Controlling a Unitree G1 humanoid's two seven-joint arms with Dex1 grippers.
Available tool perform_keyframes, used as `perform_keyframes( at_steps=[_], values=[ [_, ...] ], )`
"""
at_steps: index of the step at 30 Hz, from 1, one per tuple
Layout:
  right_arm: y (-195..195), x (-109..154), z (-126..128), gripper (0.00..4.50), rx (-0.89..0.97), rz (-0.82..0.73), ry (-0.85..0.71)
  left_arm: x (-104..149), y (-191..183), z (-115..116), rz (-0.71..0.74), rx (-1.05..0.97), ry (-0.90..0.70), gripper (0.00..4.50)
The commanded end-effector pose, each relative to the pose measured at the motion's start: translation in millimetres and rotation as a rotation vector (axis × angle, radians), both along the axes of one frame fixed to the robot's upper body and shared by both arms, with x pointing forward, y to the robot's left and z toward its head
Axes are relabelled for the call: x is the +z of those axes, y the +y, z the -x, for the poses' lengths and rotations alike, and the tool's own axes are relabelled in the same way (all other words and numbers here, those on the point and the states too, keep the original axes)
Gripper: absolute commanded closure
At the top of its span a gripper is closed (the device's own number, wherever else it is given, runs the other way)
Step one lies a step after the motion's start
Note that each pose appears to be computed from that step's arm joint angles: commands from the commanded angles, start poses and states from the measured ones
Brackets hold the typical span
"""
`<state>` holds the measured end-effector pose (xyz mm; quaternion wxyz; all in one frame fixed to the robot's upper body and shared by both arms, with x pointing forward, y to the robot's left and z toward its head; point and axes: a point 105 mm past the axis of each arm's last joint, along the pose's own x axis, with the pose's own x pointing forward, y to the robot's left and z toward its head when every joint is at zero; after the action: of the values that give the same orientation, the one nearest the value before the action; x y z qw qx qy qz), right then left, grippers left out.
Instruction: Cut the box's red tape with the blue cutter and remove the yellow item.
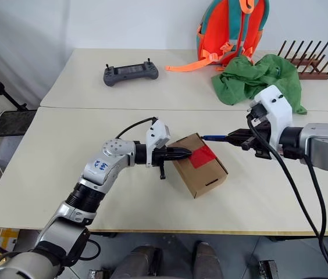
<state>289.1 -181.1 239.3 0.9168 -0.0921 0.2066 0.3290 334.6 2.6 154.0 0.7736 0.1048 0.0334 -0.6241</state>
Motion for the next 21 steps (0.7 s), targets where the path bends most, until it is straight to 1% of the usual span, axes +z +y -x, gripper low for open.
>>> perform_keyframes(
  at_steps=[1, 7, 9, 14, 21],
  values=[
    [-2.9, 20.9, -0.1, 4.35, -0.015, -0.010, -0.091, -7.8, -3.2, 3.2, -0.031, -0.014, 0.011, 4.48],
    [-6.8, 31.4, -1.3, 4.35, -0.021, -0.011, -0.113, -8.2, -4.2, 2.5, -0.032, -0.016, 0.011, 4.48],
    [-3.6, 30.8, -0.1, 4.35, -0.007, -0.016, -0.108, -8.4, -5.0, 2.8, -0.031, -0.018, 0.011, 4.48],
    [4.1, 18.6, 3.3, 4.35, 0.017, -0.018, -0.073, -8.6, -5.9, 3.5, -0.030, -0.018, 0.010, 4.48],
    [3.0, 2.2, 7.1, 4.35, 0.016, -0.005, -0.017, -9.1, -4.2, 2.9, -0.031, -0.010, 0.009, 4.48]
  ],
)
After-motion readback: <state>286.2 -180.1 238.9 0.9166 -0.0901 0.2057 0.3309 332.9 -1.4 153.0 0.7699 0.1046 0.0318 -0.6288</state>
